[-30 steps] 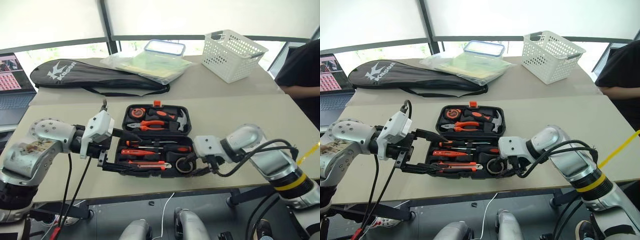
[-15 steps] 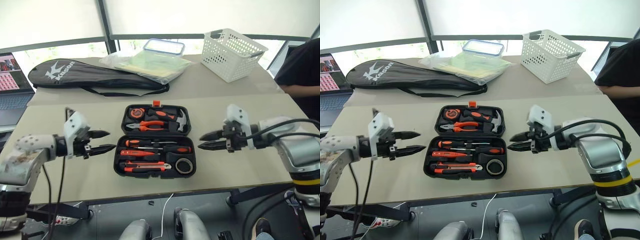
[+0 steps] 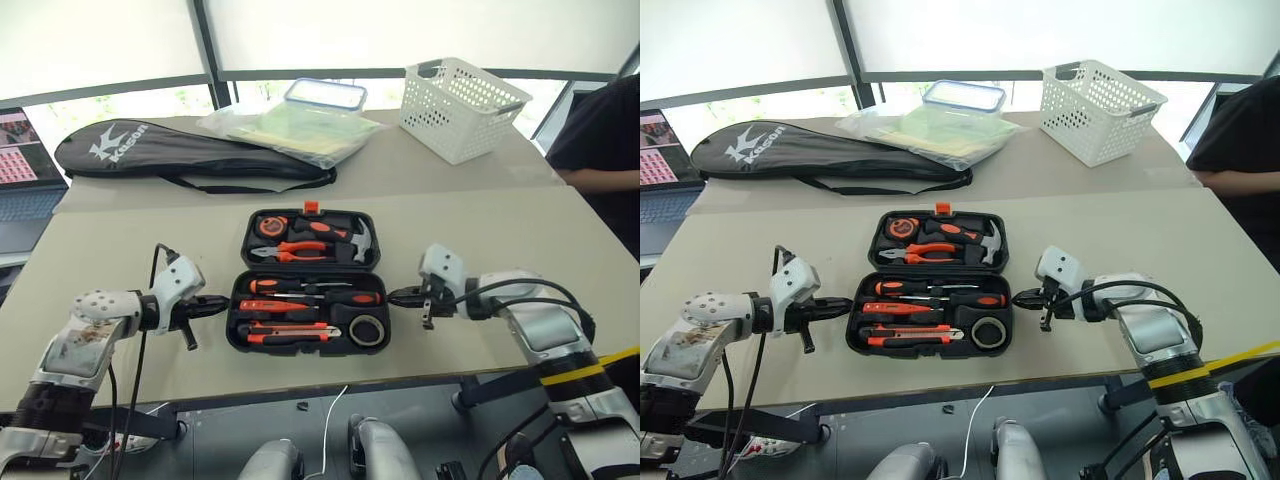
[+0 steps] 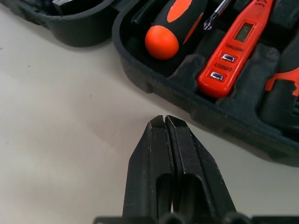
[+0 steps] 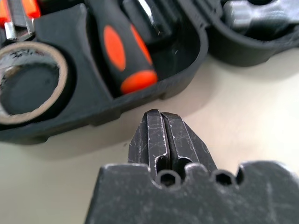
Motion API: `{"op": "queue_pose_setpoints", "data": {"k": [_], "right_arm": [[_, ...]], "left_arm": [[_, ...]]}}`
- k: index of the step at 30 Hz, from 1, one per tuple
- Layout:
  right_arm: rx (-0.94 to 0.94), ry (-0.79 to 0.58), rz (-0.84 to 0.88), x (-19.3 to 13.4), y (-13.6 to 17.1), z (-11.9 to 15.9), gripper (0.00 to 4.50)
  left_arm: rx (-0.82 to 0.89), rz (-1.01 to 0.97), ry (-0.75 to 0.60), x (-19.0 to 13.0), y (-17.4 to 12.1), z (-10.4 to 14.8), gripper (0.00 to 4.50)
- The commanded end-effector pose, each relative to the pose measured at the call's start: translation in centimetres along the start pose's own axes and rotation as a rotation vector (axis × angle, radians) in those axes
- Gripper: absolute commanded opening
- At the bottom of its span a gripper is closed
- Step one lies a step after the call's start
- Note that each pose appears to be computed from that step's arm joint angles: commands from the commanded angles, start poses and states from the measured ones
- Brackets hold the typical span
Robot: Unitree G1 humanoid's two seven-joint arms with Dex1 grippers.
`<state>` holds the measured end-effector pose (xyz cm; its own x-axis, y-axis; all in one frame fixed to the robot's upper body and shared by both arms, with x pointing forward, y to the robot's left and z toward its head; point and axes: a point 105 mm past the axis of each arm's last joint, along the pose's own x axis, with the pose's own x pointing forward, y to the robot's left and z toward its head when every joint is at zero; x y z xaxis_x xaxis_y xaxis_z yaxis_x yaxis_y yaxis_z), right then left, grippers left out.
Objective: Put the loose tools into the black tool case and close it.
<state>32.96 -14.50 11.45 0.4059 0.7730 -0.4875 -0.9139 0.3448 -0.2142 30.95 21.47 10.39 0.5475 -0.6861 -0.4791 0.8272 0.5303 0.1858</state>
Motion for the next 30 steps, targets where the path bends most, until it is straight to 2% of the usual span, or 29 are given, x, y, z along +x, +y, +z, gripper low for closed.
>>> {"op": "queue_pose_setpoints", "data": {"k": [1,6,12,19,22,23,26,28,29,30], "right_arm": [[-0.079,-0.082,0.065,-0.1,1.1,2.0,0.00],[-0.102,-0.083,0.142,-1.4,3.3,1.3,0.00],[-0.089,-0.060,0.146,-2.4,4.8,0.3,0.00],[-0.091,-0.025,0.091,-3.0,4.3,-0.3,0.00],[-0.064,0.070,-0.003,-4.8,2.2,-1.8,0.00],[-0.052,0.089,-0.037,-5.5,1.4,-2.1,0.00],[0.071,0.059,-0.146,-7.0,-1.4,-1.3,0.78],[0.161,0.006,-0.188,-7.2,-2.6,-0.2,1.44],[0.213,-0.025,-0.208,-7.1,-3.3,0.5,1.94],[0.261,-0.048,-0.220,-6.9,-3.8,1.0,2.17]], "left_arm": [[0.035,-0.105,-0.099,0.9,-2.1,2.4,0.10],[0.041,-0.239,-0.092,0.4,-5.6,2.2,0.10],[0.044,-0.229,-0.022,-0.6,-6.6,0.1,0.10],[0.038,-0.089,0.052,-1.7,-4.1,-1.7,0.10],[0.001,0.011,0.159,-4.2,-1.5,-3.7,0.10],[-0.022,0.043,0.169,-4.9,-0.7,-3.9,0.33],[-0.212,0.158,0.092,-5.8,2.3,-2.4,1.11],[-0.340,0.190,0.026,-5.7,3.5,-0.8,1.79],[-0.418,0.180,-0.005,-5.5,3.8,0.2,2.18],[-0.476,0.166,-0.028,-5.1,4.0,1.1,2.52]]}}
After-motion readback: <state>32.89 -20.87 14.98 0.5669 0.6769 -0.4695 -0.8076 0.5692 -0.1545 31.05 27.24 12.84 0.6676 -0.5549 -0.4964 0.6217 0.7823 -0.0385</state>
